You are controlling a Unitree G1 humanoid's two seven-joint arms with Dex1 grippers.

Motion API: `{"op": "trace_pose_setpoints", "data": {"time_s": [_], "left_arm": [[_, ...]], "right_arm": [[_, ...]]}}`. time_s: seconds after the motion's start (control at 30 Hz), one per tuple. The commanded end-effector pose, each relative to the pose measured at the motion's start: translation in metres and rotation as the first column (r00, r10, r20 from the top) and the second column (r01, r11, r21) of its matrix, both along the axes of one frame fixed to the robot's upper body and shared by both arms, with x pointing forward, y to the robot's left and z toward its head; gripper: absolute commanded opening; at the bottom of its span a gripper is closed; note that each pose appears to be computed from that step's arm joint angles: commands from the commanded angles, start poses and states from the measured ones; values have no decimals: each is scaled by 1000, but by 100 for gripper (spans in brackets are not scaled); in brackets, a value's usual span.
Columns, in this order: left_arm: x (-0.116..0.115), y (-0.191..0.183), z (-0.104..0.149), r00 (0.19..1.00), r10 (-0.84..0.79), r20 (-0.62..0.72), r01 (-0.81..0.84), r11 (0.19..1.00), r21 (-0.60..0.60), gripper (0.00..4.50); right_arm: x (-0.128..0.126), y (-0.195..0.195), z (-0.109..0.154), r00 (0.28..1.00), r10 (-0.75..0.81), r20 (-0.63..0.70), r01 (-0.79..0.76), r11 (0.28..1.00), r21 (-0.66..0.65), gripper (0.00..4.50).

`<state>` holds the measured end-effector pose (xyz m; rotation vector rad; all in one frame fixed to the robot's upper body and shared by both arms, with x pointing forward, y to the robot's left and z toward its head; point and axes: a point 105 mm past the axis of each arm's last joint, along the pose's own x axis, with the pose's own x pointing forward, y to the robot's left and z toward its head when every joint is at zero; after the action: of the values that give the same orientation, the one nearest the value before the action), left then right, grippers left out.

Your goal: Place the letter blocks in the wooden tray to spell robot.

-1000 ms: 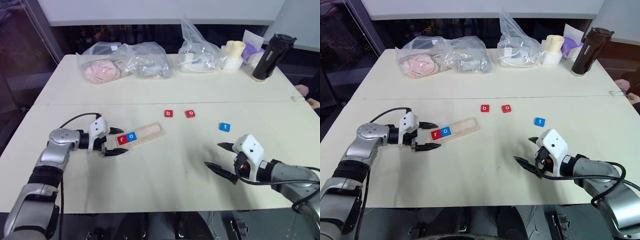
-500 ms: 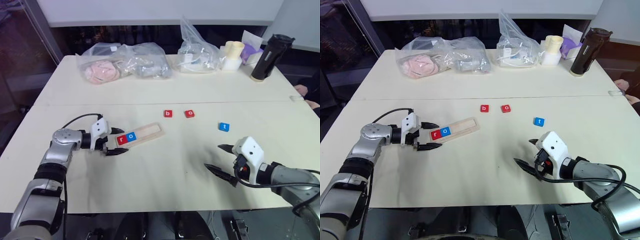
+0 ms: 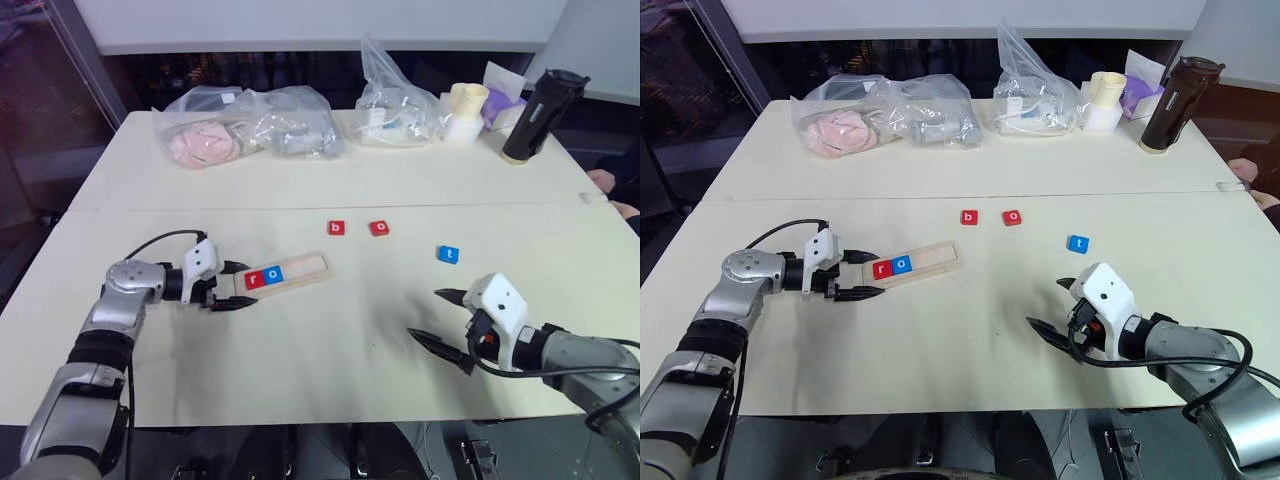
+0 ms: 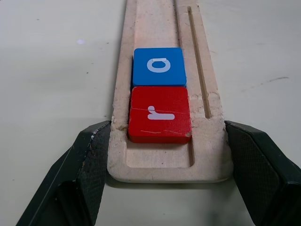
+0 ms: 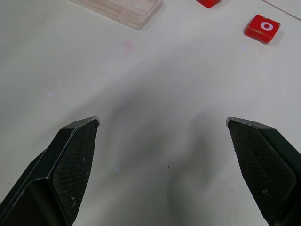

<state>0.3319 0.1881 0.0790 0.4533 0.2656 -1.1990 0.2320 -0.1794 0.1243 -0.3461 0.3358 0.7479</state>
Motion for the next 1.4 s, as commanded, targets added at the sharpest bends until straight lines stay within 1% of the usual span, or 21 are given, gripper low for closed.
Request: {"op": "trace_pose_setpoints", "data": {"time_s": [0.03, 0.17, 0.37, 0.6, 0.8, 0.93, 1.1, 1.27, 1.33, 1.4], "left_arm": [[-14, -16, -13, 993, -108, -51, 110, 993, 35, 315], [-22, -53, -6, 969, -246, -23, 246, 969, 2, 315], [-27, -92, -3, 927, -374, -15, 374, 927, -19, 315], [-32, -110, -10, 900, -436, -29, 436, 900, 4, 315], [-37, -111, -14, 901, -432, -38, 432, 902, 11, 315], [-40, -106, -17, 917, -395, -47, 397, 917, 35, 315], [-43, -105, -15, 940, -338, -53, 340, 940, 37, 315], [-52, -104, -18, 953, -300, -50, 303, 950, 82, 315], [-56, -104, -16, 958, -281, -65, 285, 956, 69, 315], [-57, -102, -16, 963, -264, -60, 269, 959, 86, 315]], "right_arm": [[0, -1, 12, 999, 3, 53, -1, 1000, -22, 450], [1, 0, 12, 998, 3, 57, -1, 1000, -22, 450], [0, 1, 12, 998, 2, 60, 0, 1000, -24, 450], [-6, 3, 10, 998, -18, 56, 19, 1000, -18, 450], [-10, 3, 7, 998, -29, 52, 30, 999, -19, 450], [-11, 4, 7, 998, -32, 49, 33, 999, -16, 450], [-12, 5, 6, 999, -31, 42, 31, 999, -15, 450], [-15, 8, 2, 1000, -14, 24, 15, 1000, -16, 450], [-15, 8, 2, 1000, -10, 19, 11, 1000, -15, 450], [-15, 9, 2, 1000, -9, 19, 10, 1000, -15, 450]]}}
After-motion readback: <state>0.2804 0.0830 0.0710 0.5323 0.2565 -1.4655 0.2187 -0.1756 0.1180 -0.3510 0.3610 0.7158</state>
